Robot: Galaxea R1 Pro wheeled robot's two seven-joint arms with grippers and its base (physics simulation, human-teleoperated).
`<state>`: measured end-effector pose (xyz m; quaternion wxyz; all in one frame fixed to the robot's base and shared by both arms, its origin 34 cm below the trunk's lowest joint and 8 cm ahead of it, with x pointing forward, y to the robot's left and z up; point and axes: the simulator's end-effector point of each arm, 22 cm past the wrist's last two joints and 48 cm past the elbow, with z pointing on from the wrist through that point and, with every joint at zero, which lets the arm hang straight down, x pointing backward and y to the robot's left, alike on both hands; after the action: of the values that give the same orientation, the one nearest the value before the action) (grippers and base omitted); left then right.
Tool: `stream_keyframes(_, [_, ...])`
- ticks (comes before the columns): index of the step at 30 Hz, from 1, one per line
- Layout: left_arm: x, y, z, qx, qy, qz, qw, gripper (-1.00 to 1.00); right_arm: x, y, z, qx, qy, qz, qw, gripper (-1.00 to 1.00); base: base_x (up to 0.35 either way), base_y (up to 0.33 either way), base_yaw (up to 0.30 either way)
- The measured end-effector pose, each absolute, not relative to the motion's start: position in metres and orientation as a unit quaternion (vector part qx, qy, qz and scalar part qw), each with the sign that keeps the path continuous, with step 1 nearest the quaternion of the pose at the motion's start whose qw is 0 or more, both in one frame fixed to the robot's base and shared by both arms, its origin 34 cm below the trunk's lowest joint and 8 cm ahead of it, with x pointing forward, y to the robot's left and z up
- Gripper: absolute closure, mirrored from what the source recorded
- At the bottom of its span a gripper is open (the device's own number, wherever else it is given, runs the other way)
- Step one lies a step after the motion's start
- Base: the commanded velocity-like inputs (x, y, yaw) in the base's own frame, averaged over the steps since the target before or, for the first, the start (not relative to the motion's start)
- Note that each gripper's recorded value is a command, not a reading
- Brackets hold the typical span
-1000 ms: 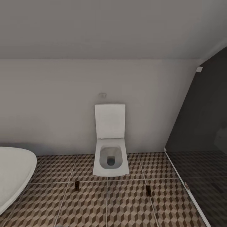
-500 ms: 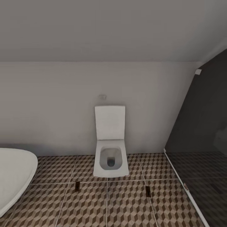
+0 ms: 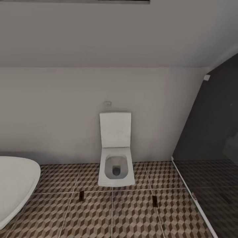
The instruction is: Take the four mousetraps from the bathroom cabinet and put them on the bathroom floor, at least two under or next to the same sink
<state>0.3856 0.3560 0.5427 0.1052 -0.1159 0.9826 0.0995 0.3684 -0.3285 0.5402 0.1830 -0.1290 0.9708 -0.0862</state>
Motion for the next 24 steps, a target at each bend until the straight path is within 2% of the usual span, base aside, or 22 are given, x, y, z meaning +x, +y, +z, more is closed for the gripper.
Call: stream_keyframes(24, [0.381, 0.354, 0.572, -0.116, 0.983, 0.097, 0.104, -1.00, 0.364, -0.329, 0.570, -0.129, 0.971, -0.086, 0.183, -1.00, 0.000, 0.000, 0.000])
